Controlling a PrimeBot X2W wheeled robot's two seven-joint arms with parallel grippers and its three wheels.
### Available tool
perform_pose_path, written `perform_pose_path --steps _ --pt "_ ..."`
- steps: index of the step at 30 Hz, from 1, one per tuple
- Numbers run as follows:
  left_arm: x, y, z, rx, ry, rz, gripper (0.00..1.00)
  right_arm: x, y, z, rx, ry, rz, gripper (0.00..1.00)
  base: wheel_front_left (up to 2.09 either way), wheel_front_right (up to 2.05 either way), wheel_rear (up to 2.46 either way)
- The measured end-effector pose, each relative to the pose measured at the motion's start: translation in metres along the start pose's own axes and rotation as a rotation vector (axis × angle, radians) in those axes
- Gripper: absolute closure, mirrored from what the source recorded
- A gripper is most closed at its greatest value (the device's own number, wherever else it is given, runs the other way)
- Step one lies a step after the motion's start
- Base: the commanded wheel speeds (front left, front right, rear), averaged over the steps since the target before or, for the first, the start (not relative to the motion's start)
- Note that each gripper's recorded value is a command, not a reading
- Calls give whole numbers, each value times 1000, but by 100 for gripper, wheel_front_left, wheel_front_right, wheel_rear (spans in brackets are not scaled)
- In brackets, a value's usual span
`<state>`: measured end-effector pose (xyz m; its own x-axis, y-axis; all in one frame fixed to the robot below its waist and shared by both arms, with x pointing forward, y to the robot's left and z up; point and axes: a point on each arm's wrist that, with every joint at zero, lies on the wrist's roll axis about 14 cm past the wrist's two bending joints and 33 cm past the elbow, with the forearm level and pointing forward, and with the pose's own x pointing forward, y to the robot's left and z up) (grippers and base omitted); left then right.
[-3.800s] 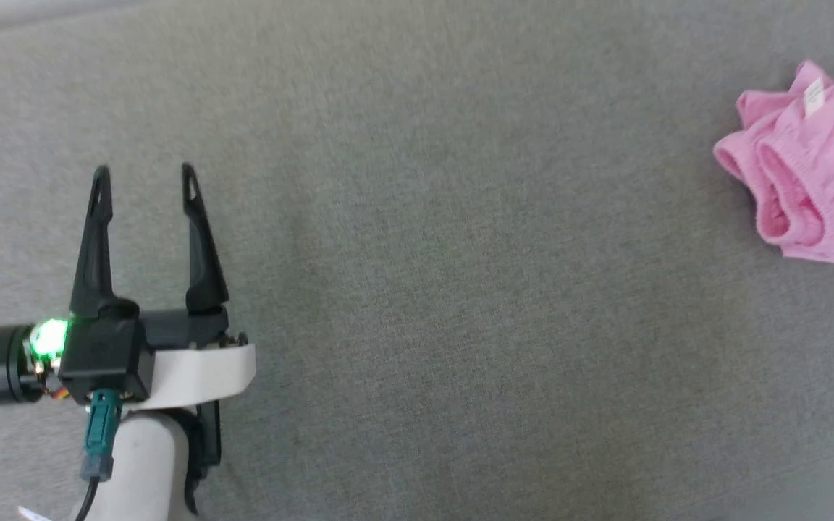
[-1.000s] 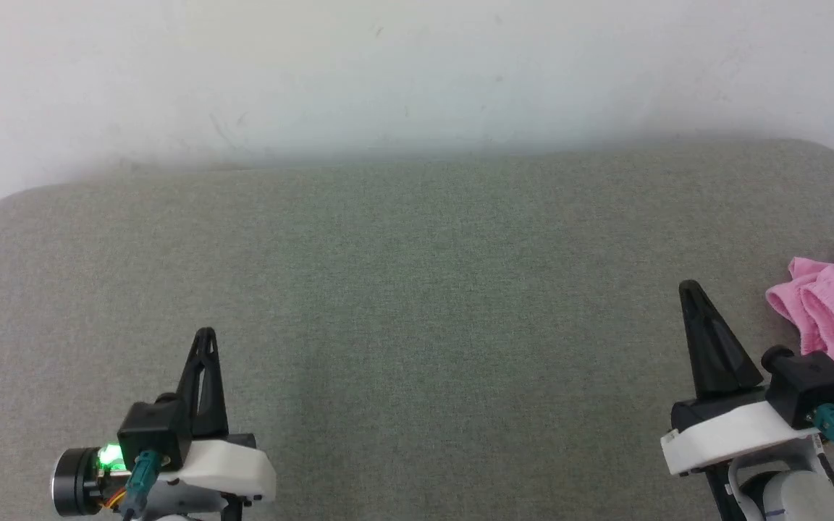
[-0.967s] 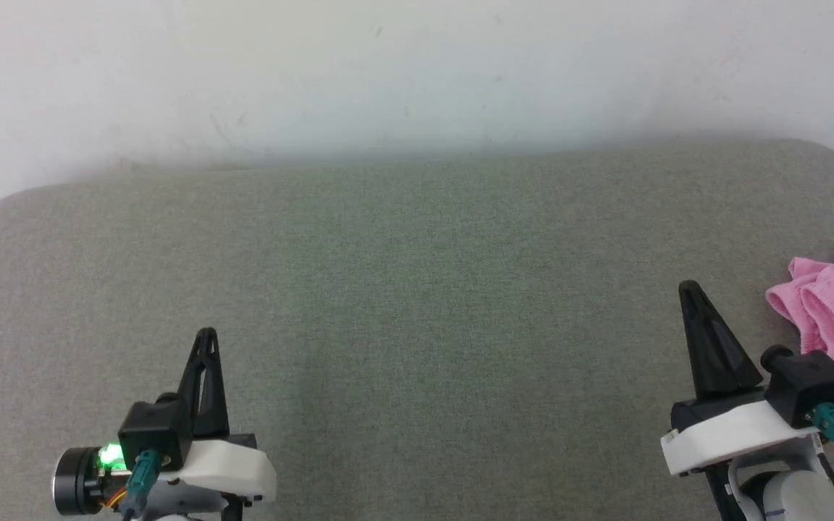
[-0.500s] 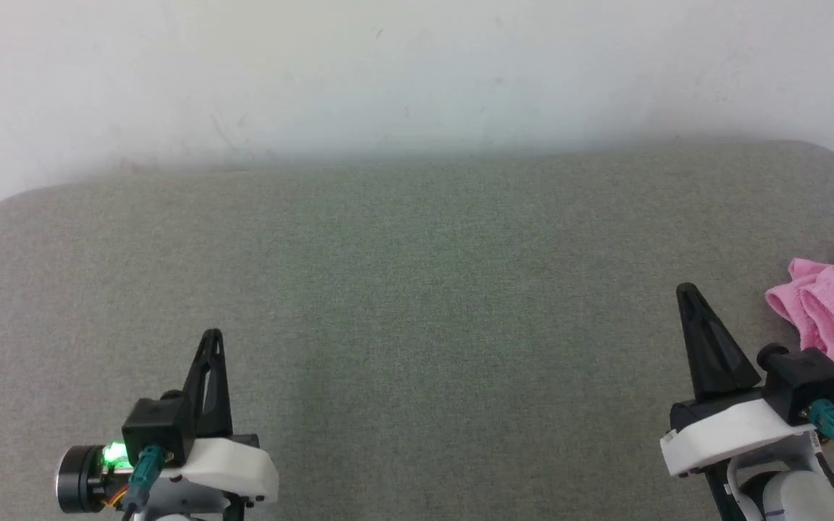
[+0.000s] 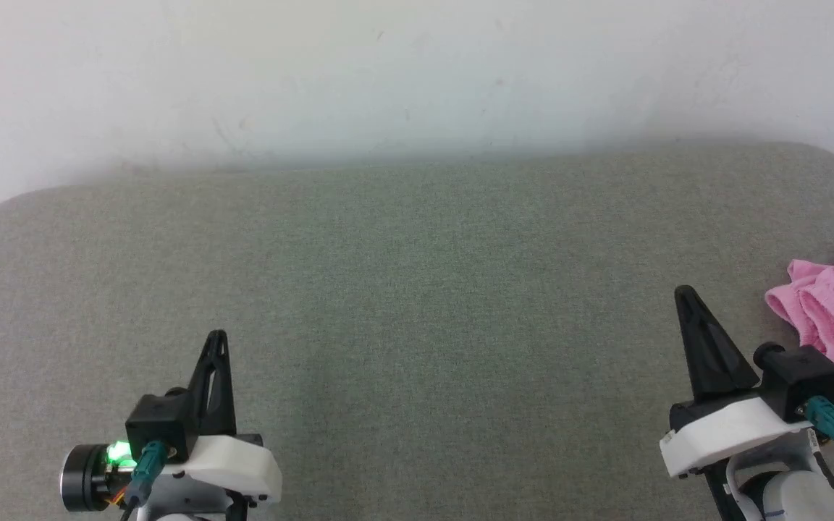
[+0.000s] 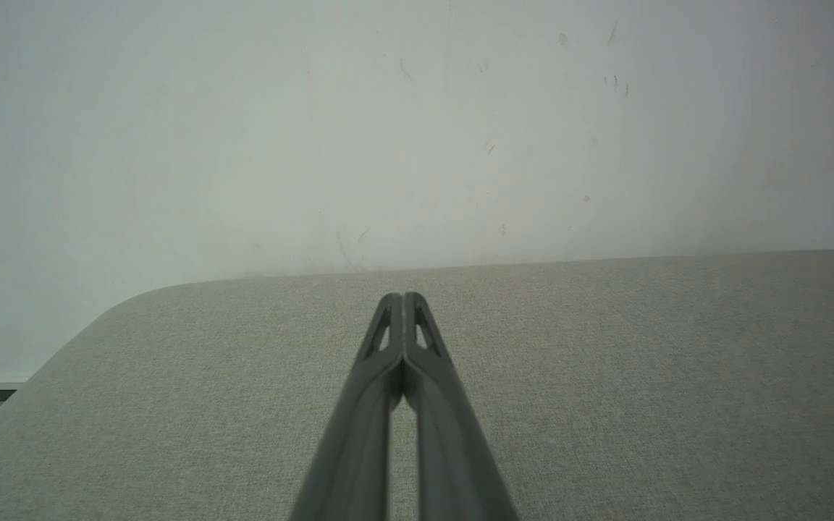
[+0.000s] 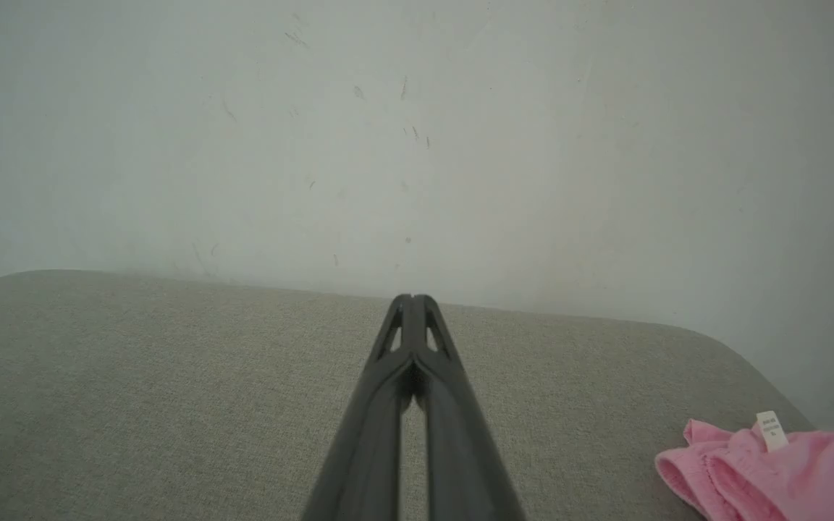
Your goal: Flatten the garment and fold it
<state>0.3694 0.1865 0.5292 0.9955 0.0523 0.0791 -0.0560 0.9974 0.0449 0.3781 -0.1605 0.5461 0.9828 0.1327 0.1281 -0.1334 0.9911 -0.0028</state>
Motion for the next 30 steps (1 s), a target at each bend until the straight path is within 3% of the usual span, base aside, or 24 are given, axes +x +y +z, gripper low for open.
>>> perform_pose_path --steps 30 --pt "0 -3 -4 -3 47 -24 100 -4 1 -9 -21 65 2 100 0 0 0"
